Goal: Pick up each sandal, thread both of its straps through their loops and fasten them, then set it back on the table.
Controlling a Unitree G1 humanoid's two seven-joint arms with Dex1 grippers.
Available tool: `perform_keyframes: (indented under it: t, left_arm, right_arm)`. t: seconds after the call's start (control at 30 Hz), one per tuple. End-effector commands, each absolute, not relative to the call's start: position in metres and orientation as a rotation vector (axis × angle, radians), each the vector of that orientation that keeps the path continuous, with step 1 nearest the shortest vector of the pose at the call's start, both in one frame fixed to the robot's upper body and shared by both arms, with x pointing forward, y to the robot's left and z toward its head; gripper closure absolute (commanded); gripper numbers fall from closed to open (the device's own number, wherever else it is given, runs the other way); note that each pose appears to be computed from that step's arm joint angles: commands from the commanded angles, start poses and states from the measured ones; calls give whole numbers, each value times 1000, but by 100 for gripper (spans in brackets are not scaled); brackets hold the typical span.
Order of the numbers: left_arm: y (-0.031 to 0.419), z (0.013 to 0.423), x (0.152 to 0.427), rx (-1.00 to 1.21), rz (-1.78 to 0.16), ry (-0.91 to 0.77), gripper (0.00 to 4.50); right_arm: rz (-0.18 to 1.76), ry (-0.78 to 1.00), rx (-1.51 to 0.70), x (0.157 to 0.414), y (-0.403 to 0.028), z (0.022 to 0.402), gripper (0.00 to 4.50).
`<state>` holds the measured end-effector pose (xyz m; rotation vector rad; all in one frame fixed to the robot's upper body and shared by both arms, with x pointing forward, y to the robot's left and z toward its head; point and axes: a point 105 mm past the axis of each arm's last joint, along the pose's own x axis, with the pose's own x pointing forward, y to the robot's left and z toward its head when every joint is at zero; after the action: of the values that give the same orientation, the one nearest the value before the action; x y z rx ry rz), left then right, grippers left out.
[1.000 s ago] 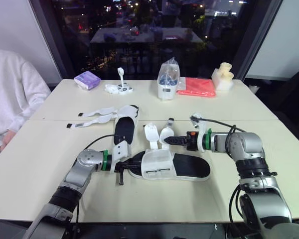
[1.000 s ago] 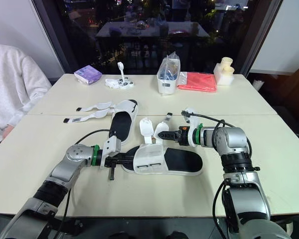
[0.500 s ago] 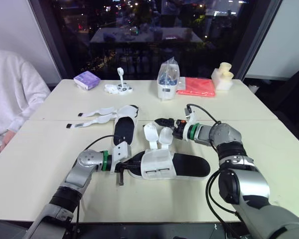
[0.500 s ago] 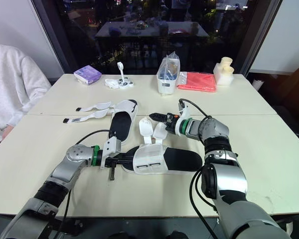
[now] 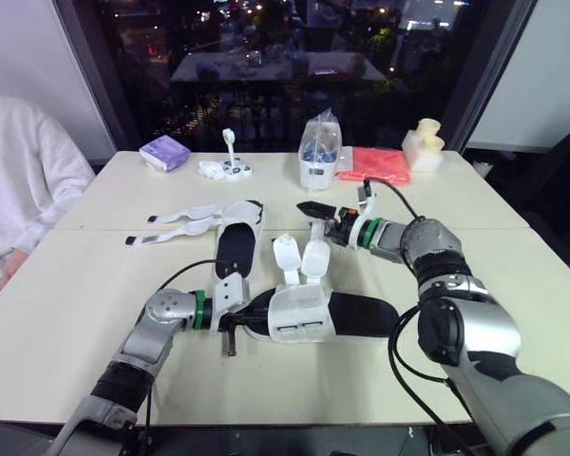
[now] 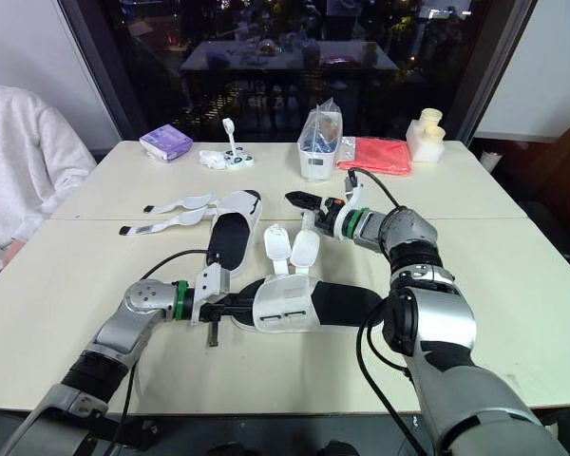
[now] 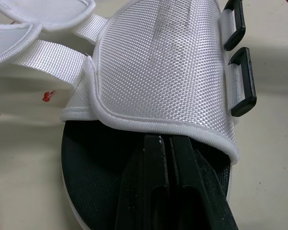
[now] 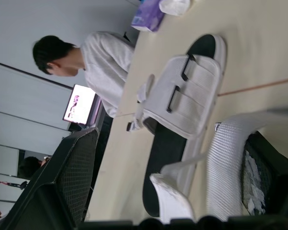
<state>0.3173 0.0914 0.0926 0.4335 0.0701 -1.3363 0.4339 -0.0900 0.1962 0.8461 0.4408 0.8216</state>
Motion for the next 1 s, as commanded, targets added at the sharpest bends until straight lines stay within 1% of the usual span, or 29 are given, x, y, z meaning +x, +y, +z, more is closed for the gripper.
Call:
perform_keyframes:
  t: [0.03,0.07,0.13,0.17,0.23,0.3,0.37,0.4,0.5,0.53,0.63,0.7,0.77,0.8,0.87,0.93,1.0]
  left_arm:
    - [92,88,312,435,-1345,91,442]
    - [92,88,312,433,-1345,91,442]
    - [91,87,312,431,-1346,92,450]
    - [91,87,312,430,-1347,93,450]
    - [91,87,312,428,-1348,94,450]
    - [91,87,312,427,-1349,96,450]
    - [91,86,312,426,-1350,98,450]
    - [91,86,312,426,-1351,98,450]
    - [90,86,312,423,-1353,100,450]
    - [90,86,312,422,-1353,101,450]
    - [89,86,311,417,-1355,104,450]
    - [88,86,311,415,-1357,105,450]
    - [88,86,310,415,-1359,107,450]
    - [88,86,310,414,-1360,107,450]
    - [88,86,310,414,-1364,111,450]
    - [88,86,309,412,-1370,118,450]
    - [89,85,307,414,-1380,127,450]
  right_arm:
    - [907,340,824,432,-90,228,30]
    - [917,333,817,431,-89,230,30]
    - [931,323,810,430,-88,233,82]
    - [937,317,808,429,-88,235,120]
    - [953,303,800,428,-88,239,216]
    - [973,294,793,425,-87,243,315]
    - [1002,289,777,420,-86,247,423]
    - [1022,284,760,416,-85,249,441]
    - [1071,260,694,404,-81,255,441]
    - [1086,241,623,398,-79,256,441]
    - [1183,181,386,362,-67,255,441]
    - [1273,141,281,331,-61,255,441]
    - [1337,91,185,306,-60,254,441]
    - [1354,75,149,297,-59,252,441]
    - [1358,-2,-6,279,-57,244,441]
    - [1350,-29,-190,268,-55,229,441]
    - [1396,-35,-304,254,-54,217,441]
